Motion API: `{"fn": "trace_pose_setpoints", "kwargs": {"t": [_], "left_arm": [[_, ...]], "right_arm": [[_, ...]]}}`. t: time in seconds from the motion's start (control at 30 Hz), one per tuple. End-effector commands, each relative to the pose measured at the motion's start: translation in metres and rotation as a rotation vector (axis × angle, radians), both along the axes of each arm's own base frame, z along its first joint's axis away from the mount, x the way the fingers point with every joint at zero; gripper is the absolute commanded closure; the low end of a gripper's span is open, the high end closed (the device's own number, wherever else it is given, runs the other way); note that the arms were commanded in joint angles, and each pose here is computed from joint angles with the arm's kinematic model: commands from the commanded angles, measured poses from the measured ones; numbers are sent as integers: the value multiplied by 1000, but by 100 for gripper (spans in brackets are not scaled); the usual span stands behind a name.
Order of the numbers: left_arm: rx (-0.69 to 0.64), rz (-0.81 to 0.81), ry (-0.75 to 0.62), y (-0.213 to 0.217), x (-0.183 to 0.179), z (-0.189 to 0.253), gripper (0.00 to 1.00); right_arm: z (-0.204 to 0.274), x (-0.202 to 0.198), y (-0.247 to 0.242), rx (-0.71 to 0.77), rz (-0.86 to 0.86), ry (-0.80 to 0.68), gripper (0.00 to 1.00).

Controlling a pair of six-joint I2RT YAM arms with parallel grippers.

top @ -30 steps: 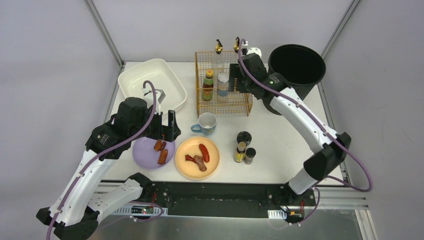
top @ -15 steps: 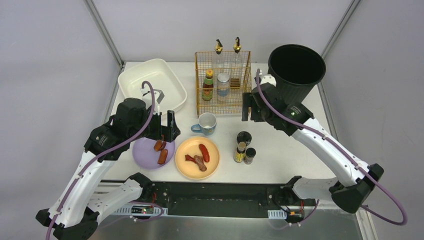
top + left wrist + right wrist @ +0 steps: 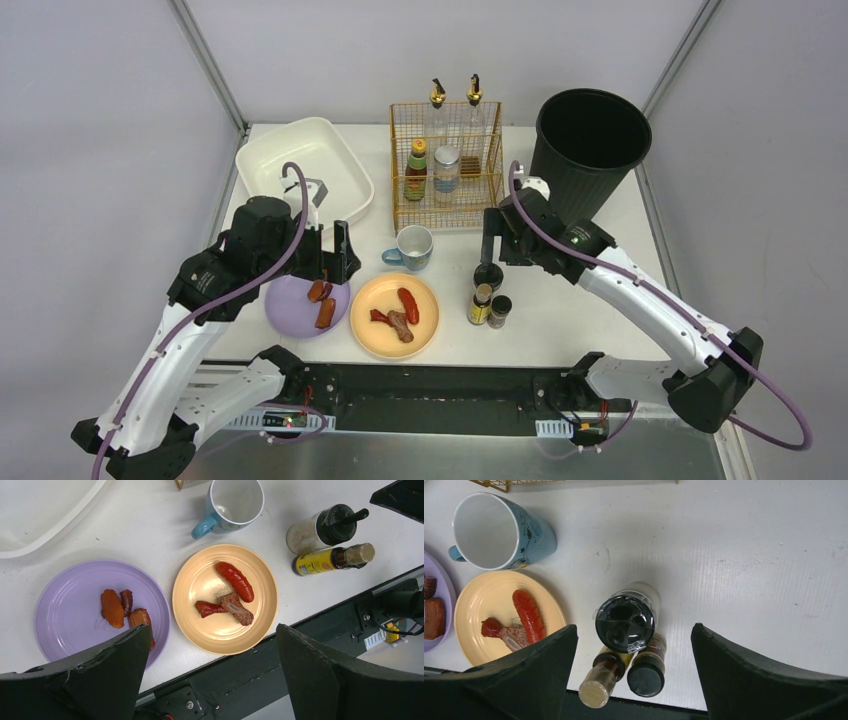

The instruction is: Clear the kitchen counter

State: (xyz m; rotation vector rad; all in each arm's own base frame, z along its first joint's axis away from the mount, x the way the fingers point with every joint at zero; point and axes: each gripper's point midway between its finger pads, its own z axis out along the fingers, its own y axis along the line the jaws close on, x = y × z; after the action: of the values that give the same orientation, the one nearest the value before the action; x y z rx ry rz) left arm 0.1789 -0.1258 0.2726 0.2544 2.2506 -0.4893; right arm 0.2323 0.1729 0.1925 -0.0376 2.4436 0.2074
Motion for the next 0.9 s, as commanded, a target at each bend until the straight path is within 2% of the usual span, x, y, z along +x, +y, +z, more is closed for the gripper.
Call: {"fn": "trace_pose_setpoints", "kwargs": {"t": [0.0,0.33,0.87], "left_arm": [[-36,8,-27,-2,0,10,0],[-27,8,-32,2,-3,6,0],[-1,4,-19,2,-1,-2,0]], "right_arm": [[-5,5,24,70,14,24,13],[-39,9,31,-17,3,100,11],[-83,-9,33,-97,17,214,10]]}}
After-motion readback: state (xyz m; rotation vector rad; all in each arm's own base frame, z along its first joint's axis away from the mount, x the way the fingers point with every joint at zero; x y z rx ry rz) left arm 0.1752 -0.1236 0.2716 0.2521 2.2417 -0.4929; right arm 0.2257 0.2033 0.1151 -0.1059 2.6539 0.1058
